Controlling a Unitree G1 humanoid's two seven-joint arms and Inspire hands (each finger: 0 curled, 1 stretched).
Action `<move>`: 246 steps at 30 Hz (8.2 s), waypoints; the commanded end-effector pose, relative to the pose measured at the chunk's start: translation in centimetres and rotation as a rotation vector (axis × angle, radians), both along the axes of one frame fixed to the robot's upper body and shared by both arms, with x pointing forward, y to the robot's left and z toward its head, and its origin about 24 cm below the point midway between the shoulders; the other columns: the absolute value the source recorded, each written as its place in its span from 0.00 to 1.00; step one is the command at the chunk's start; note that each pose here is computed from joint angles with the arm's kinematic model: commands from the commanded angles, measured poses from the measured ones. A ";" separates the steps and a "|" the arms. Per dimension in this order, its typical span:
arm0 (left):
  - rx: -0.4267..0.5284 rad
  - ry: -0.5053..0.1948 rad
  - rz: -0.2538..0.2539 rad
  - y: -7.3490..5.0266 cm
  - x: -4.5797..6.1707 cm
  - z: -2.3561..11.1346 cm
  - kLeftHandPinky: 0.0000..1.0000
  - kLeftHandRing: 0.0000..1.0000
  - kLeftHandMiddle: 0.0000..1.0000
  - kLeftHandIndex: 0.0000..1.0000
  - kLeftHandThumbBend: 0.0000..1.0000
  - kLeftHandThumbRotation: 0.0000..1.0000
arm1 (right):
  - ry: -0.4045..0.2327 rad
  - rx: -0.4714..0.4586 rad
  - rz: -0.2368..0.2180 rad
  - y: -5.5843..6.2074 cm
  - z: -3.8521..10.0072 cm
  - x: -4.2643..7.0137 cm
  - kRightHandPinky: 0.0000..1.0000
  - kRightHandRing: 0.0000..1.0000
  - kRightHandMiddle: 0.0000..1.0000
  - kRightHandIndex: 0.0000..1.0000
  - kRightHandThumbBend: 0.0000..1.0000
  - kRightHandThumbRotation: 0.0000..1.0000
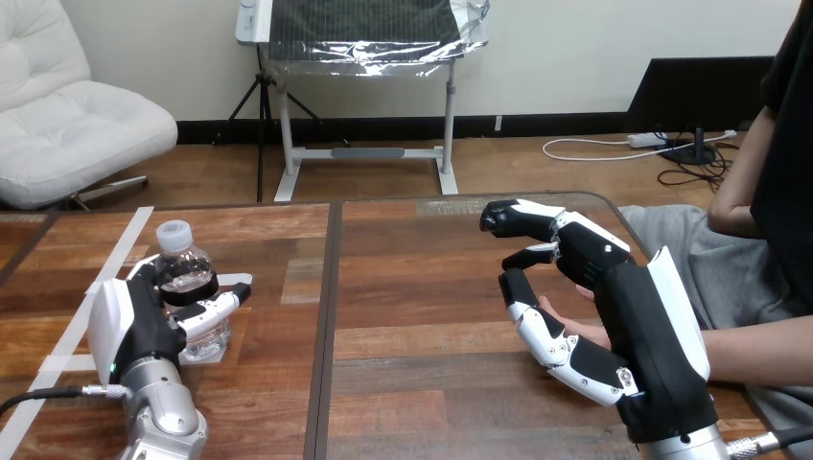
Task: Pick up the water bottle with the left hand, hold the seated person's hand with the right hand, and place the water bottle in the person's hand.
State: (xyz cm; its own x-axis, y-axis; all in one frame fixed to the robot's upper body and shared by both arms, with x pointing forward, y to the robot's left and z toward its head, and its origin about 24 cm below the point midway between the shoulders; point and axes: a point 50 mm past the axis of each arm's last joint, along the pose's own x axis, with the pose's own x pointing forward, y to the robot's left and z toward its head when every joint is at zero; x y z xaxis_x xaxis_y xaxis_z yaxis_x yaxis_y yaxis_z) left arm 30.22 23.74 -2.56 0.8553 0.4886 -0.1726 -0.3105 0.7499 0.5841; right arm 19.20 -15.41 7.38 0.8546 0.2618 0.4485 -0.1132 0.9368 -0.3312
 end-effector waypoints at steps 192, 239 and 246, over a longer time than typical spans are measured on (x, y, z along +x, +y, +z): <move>-0.351 -0.605 -0.291 -8.8 -1.9 6.5 0.40 0.42 0.45 0.47 0.68 0.00 | 0.143 -0.821 -0.187 -7.7 4.2 3.7 0.69 0.81 0.86 0.81 0.79 0.03; -0.362 -0.625 -0.315 -8.9 -2.1 6.7 0.40 0.42 0.45 0.47 0.69 0.00 | 0.389 -1.075 -0.369 -12.2 4.1 6.0 0.81 0.89 0.89 0.84 0.83 0.00; -0.361 -0.625 -0.316 -8.8 -2.1 6.6 0.39 0.42 0.45 0.47 0.69 0.00 | 0.415 -1.090 -0.378 -12.3 4.0 6.3 0.81 0.89 0.89 0.84 0.82 0.00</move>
